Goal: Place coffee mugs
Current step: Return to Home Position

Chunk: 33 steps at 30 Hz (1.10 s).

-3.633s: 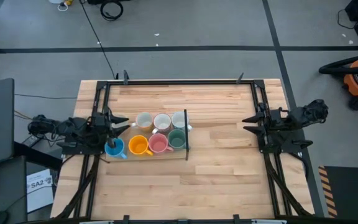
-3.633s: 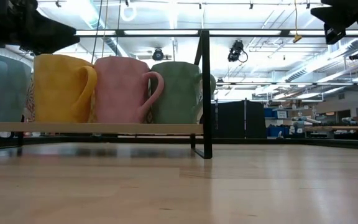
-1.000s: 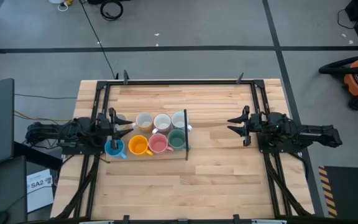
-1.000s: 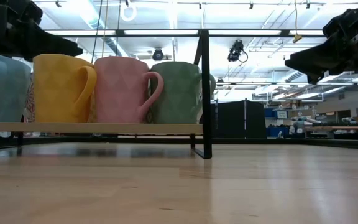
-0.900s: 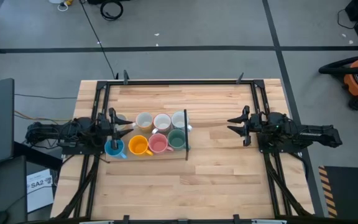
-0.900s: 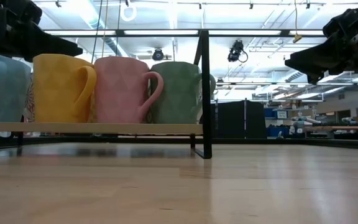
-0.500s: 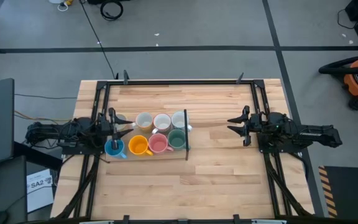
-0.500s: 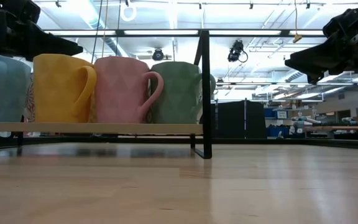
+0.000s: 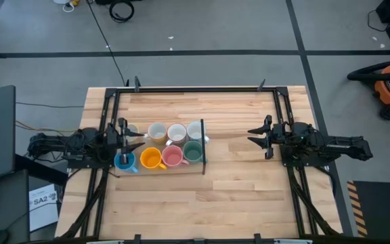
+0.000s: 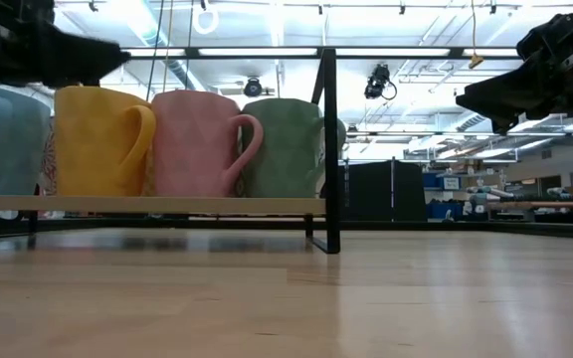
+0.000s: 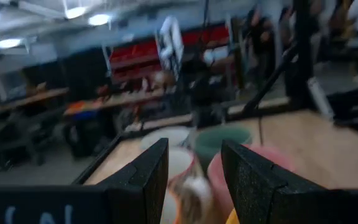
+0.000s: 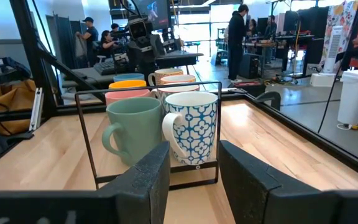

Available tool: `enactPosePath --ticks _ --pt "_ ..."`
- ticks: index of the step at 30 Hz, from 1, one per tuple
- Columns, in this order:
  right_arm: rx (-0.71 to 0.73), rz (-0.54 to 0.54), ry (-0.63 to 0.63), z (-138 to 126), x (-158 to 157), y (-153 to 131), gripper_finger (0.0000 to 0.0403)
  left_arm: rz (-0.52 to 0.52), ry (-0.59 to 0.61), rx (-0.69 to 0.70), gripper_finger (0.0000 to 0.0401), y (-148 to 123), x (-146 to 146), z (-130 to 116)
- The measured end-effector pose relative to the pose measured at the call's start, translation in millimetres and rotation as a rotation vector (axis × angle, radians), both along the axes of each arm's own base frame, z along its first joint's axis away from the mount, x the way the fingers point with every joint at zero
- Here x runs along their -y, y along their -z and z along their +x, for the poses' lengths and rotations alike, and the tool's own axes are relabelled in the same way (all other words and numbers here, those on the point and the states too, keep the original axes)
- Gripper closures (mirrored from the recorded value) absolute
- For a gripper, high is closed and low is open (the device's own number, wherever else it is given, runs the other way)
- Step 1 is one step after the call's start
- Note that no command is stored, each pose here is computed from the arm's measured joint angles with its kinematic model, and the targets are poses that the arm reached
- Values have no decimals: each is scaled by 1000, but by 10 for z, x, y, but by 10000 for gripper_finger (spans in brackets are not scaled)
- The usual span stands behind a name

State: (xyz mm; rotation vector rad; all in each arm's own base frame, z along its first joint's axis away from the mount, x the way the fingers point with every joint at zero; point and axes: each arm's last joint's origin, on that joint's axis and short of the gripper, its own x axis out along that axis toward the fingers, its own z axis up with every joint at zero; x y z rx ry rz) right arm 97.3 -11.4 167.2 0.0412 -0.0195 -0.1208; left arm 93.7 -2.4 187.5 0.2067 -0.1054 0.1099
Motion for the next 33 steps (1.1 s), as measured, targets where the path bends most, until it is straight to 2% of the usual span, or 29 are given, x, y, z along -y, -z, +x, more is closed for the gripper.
enactPosePath --ticks 2,9,17,28,33 --pt "0 0 0 0 0 0 261 -2 23 51 246 48 8 19" --pt "0 0 0 0 0 0 261 32 20 61 246 44 9 23" --pt "0 0 0 0 0 0 261 36 22 -43 246 118 10 29" --pt "0 0 0 0 0 0 261 13 29 -42 246 116 11 33" --pt "0 0 0 0 0 0 261 -1 25 47 246 55 10 29"
